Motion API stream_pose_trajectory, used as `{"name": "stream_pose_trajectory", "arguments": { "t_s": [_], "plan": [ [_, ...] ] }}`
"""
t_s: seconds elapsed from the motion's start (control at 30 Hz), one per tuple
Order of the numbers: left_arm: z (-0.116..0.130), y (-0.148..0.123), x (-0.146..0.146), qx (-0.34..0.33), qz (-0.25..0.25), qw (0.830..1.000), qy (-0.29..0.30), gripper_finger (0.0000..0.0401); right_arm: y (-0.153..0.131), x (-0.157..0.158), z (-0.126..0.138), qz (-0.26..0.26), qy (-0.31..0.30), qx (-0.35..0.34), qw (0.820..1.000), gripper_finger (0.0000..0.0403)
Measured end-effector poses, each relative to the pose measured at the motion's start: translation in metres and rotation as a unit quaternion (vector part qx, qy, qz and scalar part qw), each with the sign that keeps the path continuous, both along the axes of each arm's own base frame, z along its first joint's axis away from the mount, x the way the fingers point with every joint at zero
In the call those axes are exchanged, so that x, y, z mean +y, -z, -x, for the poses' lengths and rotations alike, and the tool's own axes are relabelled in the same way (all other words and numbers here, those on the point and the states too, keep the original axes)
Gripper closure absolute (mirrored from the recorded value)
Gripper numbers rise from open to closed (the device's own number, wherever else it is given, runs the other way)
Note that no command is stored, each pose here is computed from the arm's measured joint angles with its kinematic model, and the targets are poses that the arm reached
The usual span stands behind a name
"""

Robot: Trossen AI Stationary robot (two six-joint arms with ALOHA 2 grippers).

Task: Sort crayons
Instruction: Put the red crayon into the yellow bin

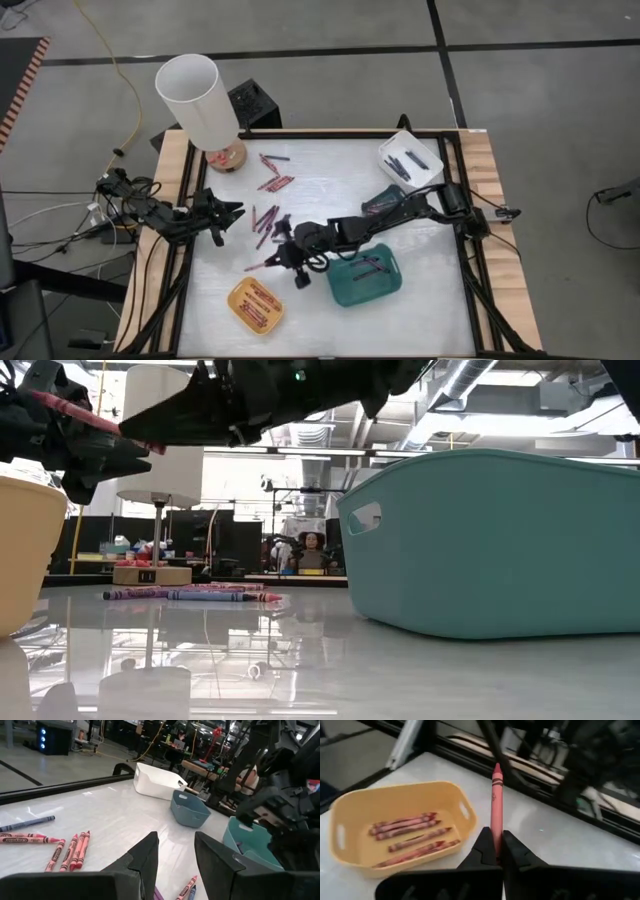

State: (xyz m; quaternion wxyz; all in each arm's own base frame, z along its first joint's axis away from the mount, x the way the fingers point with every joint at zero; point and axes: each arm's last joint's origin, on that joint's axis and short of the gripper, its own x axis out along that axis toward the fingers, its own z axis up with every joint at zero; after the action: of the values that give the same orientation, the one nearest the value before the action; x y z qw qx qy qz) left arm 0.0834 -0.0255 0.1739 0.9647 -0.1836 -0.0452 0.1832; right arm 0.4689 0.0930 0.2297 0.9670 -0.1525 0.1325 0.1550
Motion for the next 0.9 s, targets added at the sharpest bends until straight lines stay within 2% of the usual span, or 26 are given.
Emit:
{"name": "stream_pose_trajectory", "arguments": {
  "t_s": [0.2,0.5,0.67,0.9],
  "plan": [
    [0.0,0.0,0.0,0.0,0.0,1.0,0.0,0.0284,-0.01,0.007,-0.001,-0.032,-0.075,-0.048,0.995,0.04],
    [0.0,0.0,0.0,-0.002,0.001,1.0,0.0,0.0284,-0.018,0.016,-0.004,-0.074,-0.114,-0.099,0.986,0.04],
    [0.0,0.0,0.0,-0.003,0.002,1.0,-0.001,0.0284,-0.006,0.027,-0.025,-0.091,-0.117,-0.08,0.986,0.04],
    [0.0,0.0,0.0,-0.003,0.005,1.0,0.0,0.0284,0.0,0.036,-0.045,-0.066,-0.123,-0.02,0.99,0.0399]
  ]
}}
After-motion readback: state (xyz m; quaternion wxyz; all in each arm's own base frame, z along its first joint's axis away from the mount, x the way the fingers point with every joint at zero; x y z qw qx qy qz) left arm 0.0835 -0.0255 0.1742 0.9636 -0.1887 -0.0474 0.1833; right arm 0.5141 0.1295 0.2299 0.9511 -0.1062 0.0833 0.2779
